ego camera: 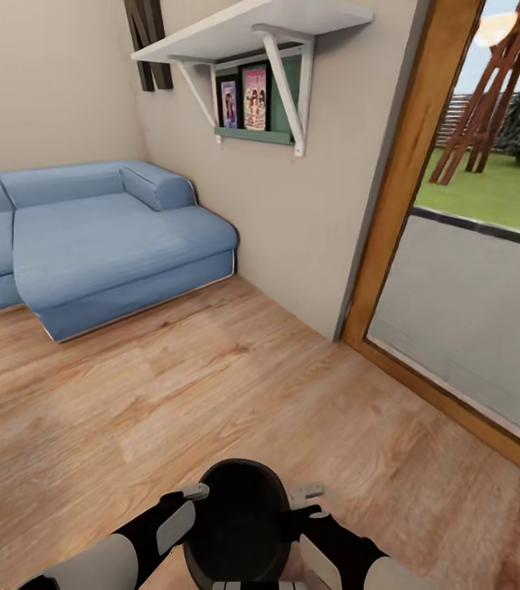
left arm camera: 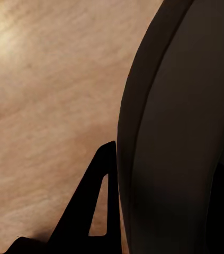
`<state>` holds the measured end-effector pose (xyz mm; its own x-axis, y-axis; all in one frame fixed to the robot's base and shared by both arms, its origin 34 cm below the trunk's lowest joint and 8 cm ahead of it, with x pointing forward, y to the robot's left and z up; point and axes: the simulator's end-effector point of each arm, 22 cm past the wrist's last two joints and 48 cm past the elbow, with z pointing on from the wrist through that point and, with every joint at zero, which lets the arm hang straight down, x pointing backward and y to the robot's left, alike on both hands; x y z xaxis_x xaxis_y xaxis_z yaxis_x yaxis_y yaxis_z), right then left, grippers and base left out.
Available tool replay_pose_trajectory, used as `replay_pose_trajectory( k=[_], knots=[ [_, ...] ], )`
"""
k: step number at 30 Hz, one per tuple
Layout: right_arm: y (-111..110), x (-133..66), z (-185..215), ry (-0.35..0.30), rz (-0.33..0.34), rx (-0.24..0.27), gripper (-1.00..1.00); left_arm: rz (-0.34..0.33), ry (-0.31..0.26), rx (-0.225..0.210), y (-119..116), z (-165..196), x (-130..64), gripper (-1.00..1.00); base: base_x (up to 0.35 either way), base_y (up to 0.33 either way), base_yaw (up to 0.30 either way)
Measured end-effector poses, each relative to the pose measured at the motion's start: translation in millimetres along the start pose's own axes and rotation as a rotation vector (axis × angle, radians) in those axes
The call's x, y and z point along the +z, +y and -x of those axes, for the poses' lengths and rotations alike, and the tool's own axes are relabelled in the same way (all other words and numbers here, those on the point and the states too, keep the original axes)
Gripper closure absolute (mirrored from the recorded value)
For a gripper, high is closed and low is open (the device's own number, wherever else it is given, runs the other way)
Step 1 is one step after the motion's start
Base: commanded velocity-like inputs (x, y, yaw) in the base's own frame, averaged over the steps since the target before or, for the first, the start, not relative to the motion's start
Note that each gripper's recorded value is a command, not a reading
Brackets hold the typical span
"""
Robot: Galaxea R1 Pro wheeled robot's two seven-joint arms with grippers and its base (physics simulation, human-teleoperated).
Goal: Place each of the two pumpkins and all three candles from the living room inside a cabinet in the living room (use any cabinet), then make sure every cabinet is closed, and position the cauldron so it is next to a table in the living room.
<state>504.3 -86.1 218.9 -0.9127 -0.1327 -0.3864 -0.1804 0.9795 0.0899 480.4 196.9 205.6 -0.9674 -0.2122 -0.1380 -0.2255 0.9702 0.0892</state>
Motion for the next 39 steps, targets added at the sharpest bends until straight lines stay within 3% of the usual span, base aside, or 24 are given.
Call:
replay_pose_trajectory(
  k=[16,39],
  knots=[
    [1.1,0.0,-0.1,0.000,-0.002,0.000,1.00,-0.003,0.000,0.000,1.0,0.1,0.6,1.00,0.174,0.064,0.287],
    [0.8,0.1,0.2,0.000,0.001,-0.002,1.00,-0.001,0.000,-0.002,0.7,0.4,0.3,1.00,0.004,0.001,0.288]
  ],
)
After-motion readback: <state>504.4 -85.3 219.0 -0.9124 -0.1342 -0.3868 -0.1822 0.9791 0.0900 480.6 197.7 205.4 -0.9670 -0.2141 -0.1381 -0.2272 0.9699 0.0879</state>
